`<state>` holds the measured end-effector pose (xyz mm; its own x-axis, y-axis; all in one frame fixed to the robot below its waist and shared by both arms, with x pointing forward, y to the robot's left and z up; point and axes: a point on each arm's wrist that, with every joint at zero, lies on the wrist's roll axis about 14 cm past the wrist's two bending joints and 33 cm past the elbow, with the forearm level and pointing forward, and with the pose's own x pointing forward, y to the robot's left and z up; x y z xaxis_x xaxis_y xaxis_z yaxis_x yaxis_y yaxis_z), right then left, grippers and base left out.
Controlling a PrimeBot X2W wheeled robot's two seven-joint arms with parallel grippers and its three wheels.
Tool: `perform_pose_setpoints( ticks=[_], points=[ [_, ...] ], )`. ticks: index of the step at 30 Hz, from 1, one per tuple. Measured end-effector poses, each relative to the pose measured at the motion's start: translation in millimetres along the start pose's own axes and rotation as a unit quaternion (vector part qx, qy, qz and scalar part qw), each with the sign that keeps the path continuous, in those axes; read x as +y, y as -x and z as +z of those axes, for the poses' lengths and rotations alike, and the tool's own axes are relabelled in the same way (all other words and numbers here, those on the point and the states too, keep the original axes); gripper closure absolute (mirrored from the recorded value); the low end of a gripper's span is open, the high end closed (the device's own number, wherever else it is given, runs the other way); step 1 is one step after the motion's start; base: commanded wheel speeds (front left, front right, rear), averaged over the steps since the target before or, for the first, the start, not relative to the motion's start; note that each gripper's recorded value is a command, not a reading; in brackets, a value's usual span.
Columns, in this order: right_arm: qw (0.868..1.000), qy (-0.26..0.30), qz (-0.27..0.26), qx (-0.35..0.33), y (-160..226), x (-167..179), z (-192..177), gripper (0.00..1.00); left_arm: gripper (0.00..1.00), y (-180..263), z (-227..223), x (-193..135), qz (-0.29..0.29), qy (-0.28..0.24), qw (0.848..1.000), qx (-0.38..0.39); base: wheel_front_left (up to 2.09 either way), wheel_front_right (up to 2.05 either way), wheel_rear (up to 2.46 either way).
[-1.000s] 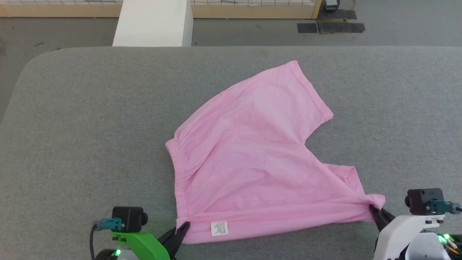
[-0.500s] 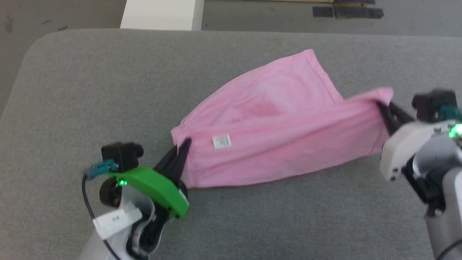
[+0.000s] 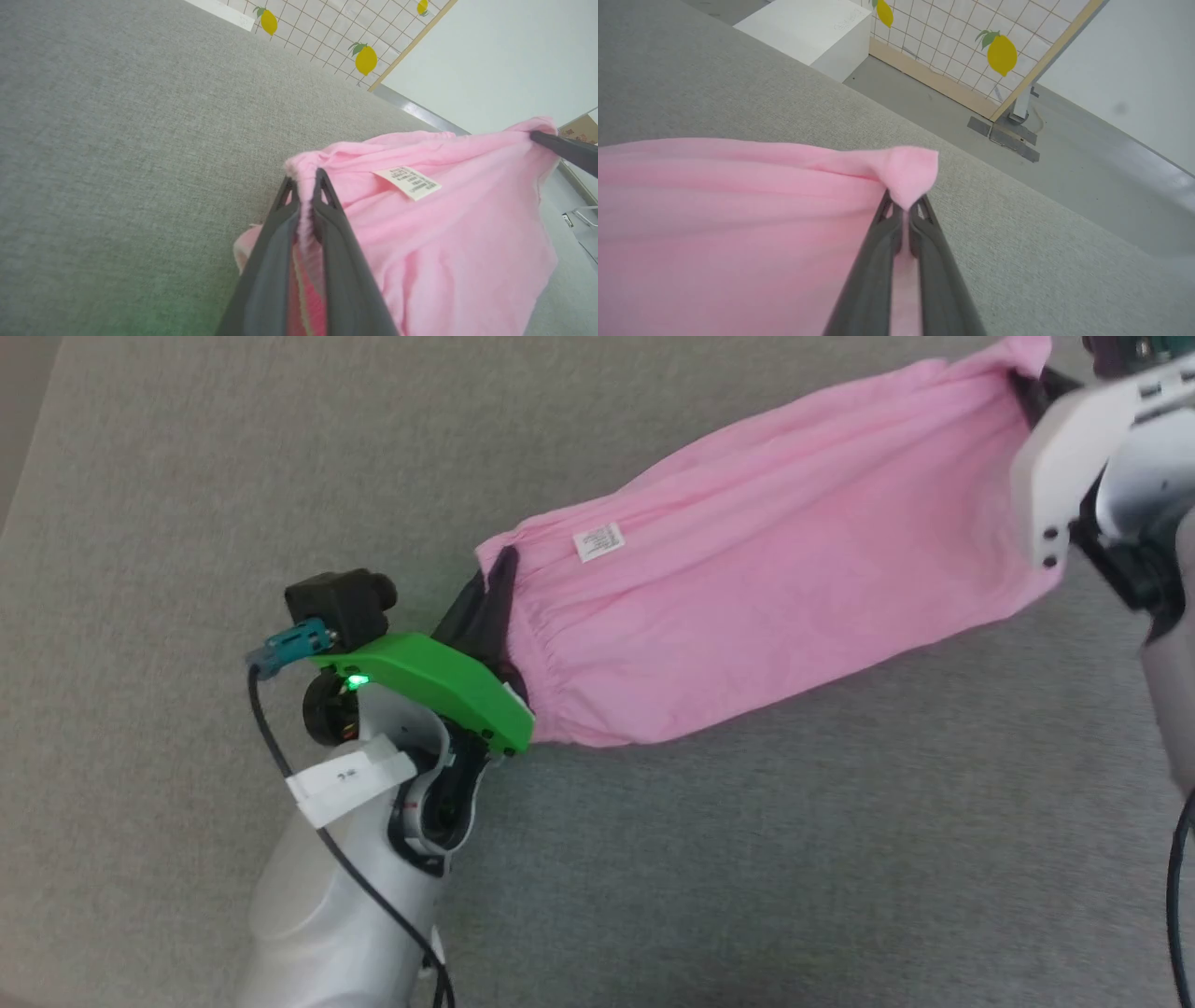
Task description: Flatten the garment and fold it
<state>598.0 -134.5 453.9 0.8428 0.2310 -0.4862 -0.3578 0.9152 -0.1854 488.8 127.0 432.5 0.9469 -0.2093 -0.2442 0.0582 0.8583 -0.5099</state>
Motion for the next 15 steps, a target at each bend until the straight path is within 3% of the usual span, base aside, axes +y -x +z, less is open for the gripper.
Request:
perform_pose_setpoints(
  ticks=[7,11,13,14,15],
  points=[
    [0.994,0.048,0.029,0.094,-52,19,-34,1.00,1.00,-2,-22,24,0.032,-0.001,0.999,0.018,0.00,0.00,0.00],
    [0.989,0.044,0.052,0.133,-71,34,-49,1.00,1.00,-2,-23,34,0.045,-0.004,0.999,0.015,0.00,0.00,0.00],
    [0.986,0.029,0.064,0.150,-78,41,-54,0.55,0.56,-2,-24,35,0.041,-0.002,0.999,0.017,0.00,0.00,0.00],
    [0.985,0.019,0.068,0.156,-80,43,-54,0.00,0.00,-1,-24,37,0.041,0.000,0.999,0.016,0.00,0.00,0.00],
    [0.985,0.012,0.071,0.157,-82,44,-53,0.00,0.00,-1,-23,37,0.042,0.001,0.999,0.015,0.00,0.00,0.00]
  ],
)
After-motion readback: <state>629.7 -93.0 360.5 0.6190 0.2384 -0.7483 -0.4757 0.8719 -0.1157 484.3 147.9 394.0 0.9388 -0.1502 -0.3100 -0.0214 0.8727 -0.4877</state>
